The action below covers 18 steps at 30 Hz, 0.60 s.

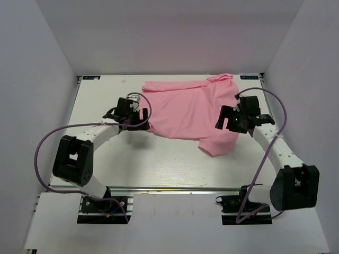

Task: Fold and stack the t-shirts
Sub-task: Flatten out the tshirt

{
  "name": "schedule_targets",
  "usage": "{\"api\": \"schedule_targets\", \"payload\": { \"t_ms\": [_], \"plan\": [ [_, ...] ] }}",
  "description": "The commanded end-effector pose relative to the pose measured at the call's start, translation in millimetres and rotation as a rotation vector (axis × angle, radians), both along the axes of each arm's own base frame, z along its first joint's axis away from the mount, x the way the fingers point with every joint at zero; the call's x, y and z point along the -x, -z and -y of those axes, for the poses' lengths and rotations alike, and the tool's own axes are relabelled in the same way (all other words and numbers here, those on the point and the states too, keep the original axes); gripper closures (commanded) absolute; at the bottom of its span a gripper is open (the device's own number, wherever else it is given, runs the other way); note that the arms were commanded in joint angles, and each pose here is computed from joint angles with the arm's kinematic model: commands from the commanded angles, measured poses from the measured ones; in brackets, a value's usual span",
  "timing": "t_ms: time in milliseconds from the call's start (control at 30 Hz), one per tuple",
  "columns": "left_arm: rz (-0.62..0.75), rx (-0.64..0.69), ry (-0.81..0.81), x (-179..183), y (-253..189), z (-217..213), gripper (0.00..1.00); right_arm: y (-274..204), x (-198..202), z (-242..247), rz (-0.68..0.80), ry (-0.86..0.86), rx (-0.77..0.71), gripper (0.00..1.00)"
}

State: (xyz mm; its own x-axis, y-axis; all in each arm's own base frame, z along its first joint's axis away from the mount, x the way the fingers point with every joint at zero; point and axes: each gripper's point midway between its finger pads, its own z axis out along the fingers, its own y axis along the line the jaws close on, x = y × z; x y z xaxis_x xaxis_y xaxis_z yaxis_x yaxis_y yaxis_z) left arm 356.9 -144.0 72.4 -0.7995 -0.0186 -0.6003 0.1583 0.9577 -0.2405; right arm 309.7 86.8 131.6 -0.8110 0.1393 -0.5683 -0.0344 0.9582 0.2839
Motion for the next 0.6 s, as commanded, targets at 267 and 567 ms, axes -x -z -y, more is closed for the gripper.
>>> {"api": "schedule_targets", "payload": {
  "t_ms": [267, 567],
  "plan": [
    [0.079, -0.204, -0.055, -22, 3, 4, 0.0, -13, 10, 5, 0.062, 0.059, -0.018, 0.1],
    [0.099, -0.241, -0.087, -35, 18, 18, 0.07, -8, 20, 2, 0.036, 0.042, -0.031, 0.1]
  ]
}}
